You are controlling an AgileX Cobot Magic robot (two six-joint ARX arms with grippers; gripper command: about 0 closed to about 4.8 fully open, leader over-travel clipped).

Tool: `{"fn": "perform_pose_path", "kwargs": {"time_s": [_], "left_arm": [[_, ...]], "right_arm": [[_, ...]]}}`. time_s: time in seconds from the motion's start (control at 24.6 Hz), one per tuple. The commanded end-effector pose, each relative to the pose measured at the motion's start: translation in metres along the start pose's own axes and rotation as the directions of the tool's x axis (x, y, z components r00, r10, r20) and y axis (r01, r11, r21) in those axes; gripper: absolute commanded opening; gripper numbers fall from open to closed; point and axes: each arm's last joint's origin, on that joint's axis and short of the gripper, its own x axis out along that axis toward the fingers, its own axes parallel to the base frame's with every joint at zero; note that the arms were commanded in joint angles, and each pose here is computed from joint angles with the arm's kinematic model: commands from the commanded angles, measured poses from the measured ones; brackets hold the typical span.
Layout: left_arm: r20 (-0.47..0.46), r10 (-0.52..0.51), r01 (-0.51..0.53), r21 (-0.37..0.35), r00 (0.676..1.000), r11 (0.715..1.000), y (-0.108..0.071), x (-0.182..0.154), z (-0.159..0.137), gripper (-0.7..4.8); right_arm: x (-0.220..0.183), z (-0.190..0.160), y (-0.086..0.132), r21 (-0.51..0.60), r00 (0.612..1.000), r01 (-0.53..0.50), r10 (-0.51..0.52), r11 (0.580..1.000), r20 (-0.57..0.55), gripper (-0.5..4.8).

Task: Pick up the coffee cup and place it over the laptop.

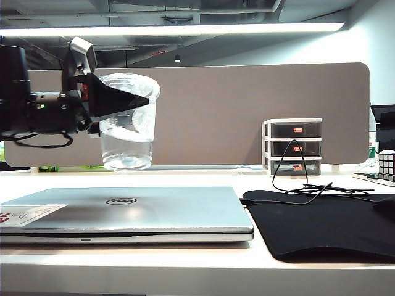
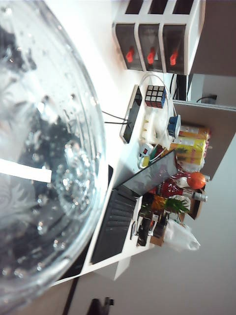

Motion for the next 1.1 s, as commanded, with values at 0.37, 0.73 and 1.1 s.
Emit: {"fn": "perform_pose_path", "kwargs": {"time_s": [0.37, 0.73, 1.1], "left_arm": [[0.006, 0.159, -0.157, 0.181, 0.987, 0.971, -0.039, -0.02, -0.019, 3.36], [-0.015, 0.213, -0.202, 0.258, 0.977, 0.945, -0.052, -0.024, -0.033, 3.36], [-0.005, 0.244, -0.231, 0.295, 0.97, 0.927, -0.052, -0.02, -0.033, 3.37]], "right_arm": [[0.0, -0.001, 0.0, -0.007, 1.0, -0.019, 0.019, 1.0, 0.001, -0.06], [0.0, -0.001, 0.0, -0.012, 1.0, -0.022, 0.022, 1.0, 0.001, -0.06], [0.0, -0.001, 0.001, -0.016, 0.999, -0.043, 0.043, 0.999, -0.002, -0.06]]}}
